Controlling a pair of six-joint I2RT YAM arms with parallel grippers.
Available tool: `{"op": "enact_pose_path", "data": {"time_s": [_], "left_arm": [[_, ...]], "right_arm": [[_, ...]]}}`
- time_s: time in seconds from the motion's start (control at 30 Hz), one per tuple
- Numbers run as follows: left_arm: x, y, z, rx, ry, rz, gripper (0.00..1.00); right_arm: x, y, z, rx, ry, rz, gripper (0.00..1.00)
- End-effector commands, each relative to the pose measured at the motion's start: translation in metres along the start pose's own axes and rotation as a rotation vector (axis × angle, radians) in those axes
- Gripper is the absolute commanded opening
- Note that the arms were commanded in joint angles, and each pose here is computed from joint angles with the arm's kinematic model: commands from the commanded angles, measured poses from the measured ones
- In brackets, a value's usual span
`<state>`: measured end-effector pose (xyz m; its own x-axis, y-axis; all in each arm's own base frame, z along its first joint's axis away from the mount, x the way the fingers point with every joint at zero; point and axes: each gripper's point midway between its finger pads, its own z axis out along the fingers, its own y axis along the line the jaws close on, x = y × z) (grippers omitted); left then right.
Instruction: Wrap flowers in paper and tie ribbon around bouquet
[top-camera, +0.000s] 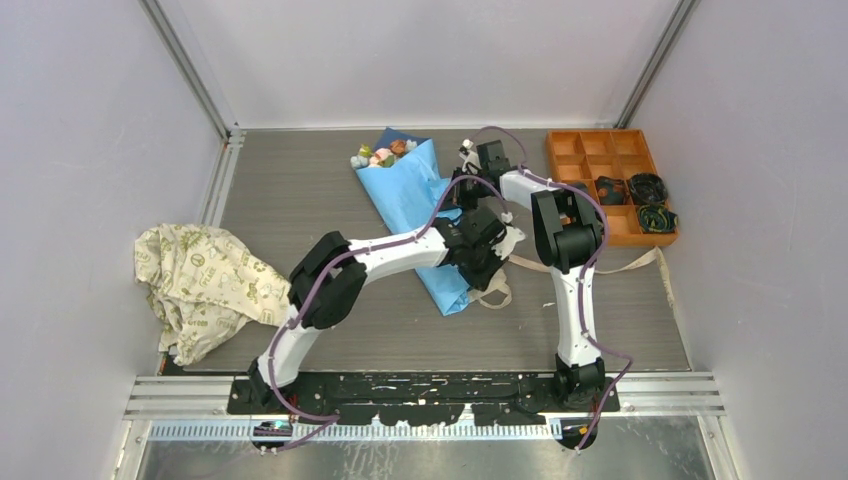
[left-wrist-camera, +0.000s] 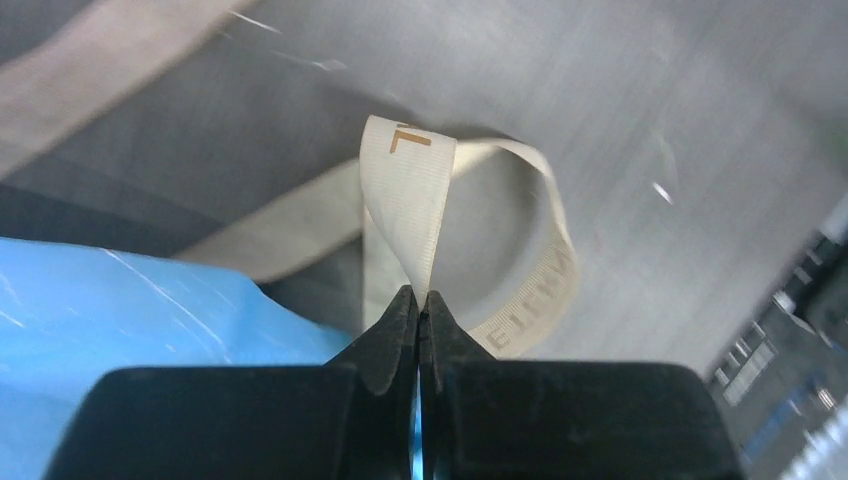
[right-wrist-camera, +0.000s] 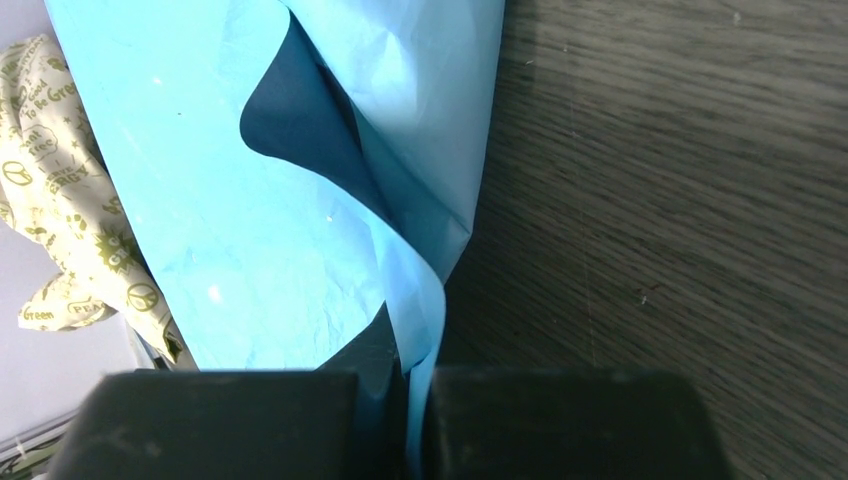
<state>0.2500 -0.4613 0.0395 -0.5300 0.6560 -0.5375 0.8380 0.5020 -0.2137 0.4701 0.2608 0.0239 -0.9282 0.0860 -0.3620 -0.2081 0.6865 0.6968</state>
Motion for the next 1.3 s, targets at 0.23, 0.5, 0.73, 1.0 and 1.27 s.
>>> {"op": "enact_pose_path", "data": {"time_s": [0.23,0.5,0.73,1.0,1.27], "left_arm": [[0.124,-0.077,-0.154,0.449,0.364,0.261,0.00],[0.230,0.002,-0.199,0.332,0.534,0.183,0.00],[0.260,0.137,-0.211,0.001,0.488,-0.056,0.00],[0.232,0.249,-0.211,-0.233,0.340,-0.292,0.00],[0.145,0.373,-0.230,-0.570,0.014,-0.510,0.00]], "right_arm": [[-0.044,0.009,-0.023,0.164,-0.113,0.125,0.01],[-0.056,0.033,-0.044,0.163,-0.128,0.190,0.01],[-0.057,0.048,-0.058,0.152,-0.122,0.178,0.01],[-0.058,0.067,-0.076,0.131,-0.124,0.168,0.01],[-0.023,0.061,-0.079,0.130,-0.066,0.216,0.01]]}}
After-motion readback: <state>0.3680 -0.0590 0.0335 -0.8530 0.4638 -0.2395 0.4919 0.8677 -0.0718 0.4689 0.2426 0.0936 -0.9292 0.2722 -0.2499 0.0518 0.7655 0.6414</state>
